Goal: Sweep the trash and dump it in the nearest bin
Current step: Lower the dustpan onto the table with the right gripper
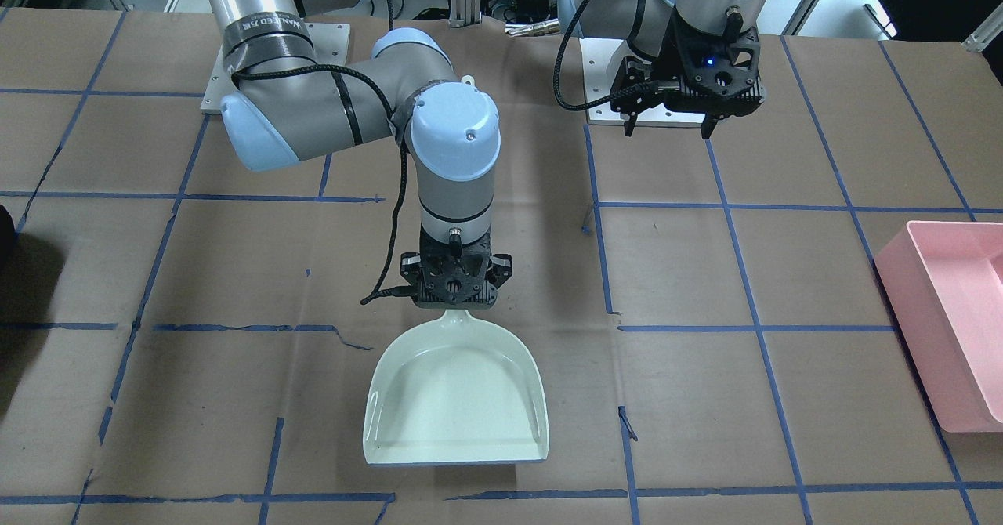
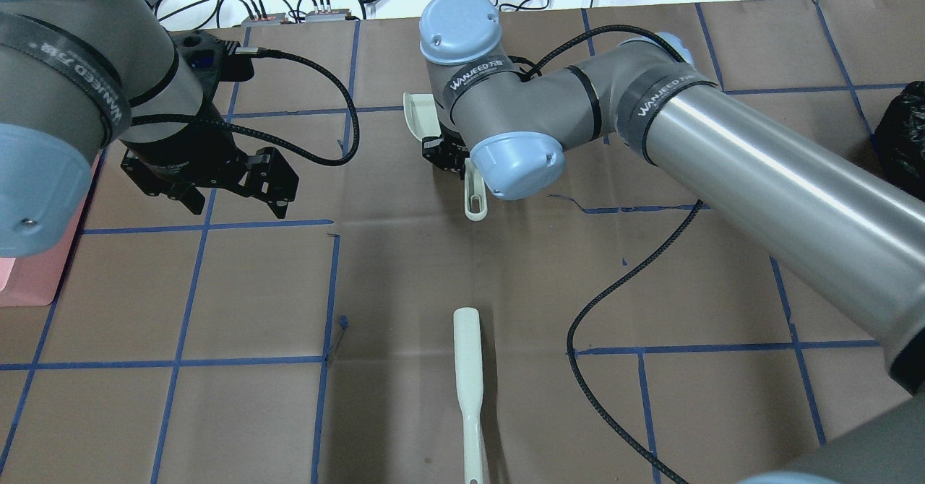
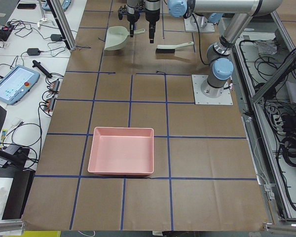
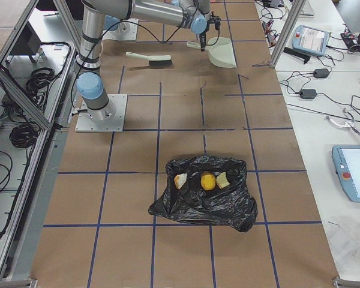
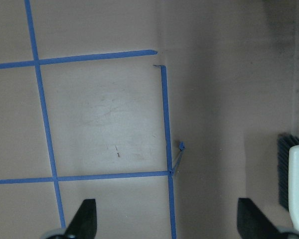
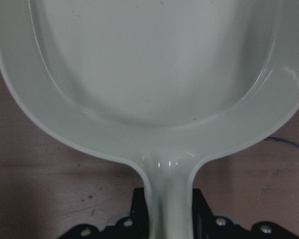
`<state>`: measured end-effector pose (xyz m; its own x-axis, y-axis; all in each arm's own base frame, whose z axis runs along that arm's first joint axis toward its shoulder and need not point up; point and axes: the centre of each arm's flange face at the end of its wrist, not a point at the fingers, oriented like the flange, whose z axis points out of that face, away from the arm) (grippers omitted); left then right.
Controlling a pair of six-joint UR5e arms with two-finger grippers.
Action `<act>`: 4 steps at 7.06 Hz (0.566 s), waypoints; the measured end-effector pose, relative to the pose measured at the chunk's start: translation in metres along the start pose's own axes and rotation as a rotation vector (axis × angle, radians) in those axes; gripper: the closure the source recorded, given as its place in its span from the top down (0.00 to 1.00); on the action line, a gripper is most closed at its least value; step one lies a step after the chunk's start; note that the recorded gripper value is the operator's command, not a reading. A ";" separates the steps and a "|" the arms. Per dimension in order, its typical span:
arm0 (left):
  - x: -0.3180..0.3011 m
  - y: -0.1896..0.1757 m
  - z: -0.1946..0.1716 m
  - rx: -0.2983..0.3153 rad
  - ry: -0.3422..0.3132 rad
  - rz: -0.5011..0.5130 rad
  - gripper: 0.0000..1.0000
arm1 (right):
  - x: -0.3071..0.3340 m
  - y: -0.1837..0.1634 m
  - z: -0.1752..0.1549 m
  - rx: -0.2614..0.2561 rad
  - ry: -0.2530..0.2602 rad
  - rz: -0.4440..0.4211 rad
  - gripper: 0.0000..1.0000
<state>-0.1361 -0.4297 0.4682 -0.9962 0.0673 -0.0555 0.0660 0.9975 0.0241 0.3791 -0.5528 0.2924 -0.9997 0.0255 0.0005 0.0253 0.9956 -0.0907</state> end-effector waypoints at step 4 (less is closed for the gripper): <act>0.000 -0.002 0.001 0.009 -0.001 -0.002 1.00 | -0.014 -0.014 0.040 -0.036 0.013 0.026 0.00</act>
<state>-0.1360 -0.4321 0.4669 -0.9962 0.0656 -0.0566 0.0649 0.9978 0.0153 0.3921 -0.5711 0.2537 -0.9985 0.0525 0.0119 0.0518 0.9972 -0.0545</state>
